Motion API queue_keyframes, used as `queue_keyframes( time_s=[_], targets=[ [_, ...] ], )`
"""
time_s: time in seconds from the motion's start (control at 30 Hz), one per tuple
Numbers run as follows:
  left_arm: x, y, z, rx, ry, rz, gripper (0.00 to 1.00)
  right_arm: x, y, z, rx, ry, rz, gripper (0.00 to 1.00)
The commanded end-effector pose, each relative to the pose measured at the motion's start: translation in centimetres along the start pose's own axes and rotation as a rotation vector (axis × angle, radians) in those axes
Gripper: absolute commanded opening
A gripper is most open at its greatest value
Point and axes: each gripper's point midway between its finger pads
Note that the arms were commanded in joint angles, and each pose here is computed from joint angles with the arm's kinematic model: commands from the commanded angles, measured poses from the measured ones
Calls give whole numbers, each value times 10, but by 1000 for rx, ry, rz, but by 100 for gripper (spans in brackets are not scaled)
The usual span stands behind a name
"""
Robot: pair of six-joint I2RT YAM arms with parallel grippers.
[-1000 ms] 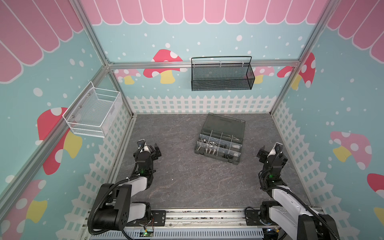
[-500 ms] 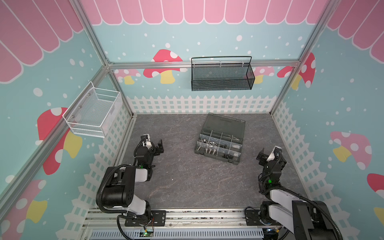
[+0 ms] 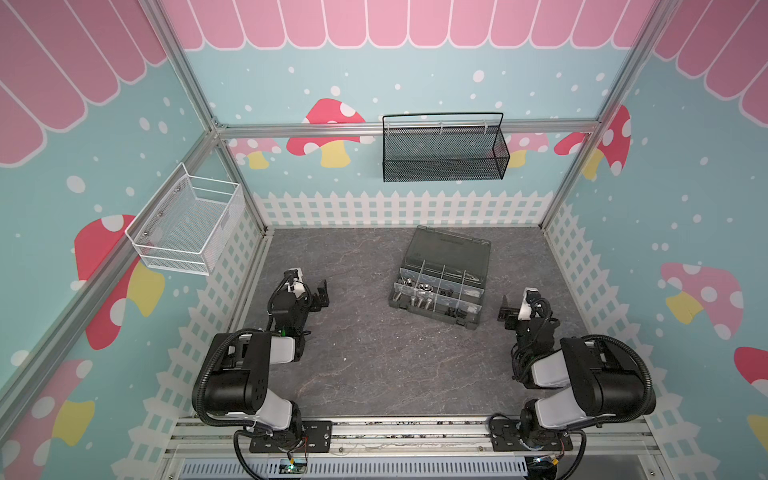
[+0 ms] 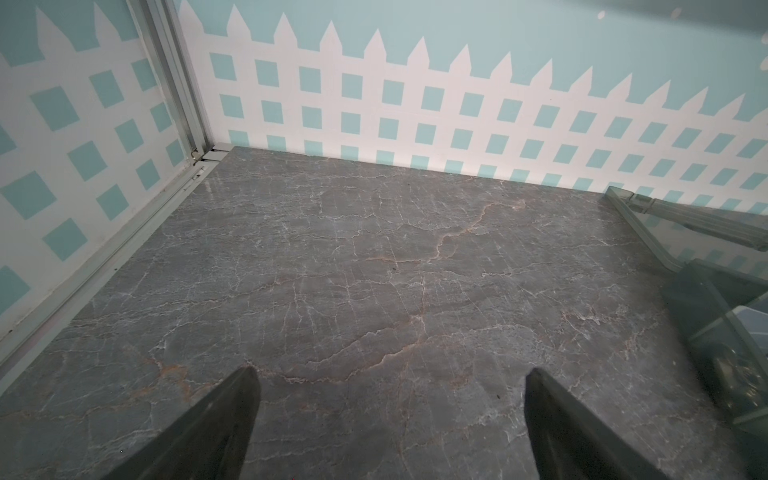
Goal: Sort the screws and nuts into containers
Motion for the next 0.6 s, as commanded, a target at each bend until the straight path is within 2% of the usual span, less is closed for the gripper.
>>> queue_keyframes(
  time_s=[0.0, 0.07, 0.57],
  targets=[
    [0, 0, -3, 27, 13, -1, 99, 13, -29, 18, -64, -111, -99, 98],
    [0, -1, -3, 27, 13, -2, 99, 18, -27, 31, -95, -185, -77, 98],
    [0, -1, -4, 29, 15, -2, 99, 17, -29, 30, -95, -185, -87, 98]
  ],
)
Point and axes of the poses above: each gripper's point midway between its finger pads, its own x axis out along the fingers, its own z axis along the line the jaws close on, y = z × x, and after that the axes turned 8 degrees about -x, right-handed
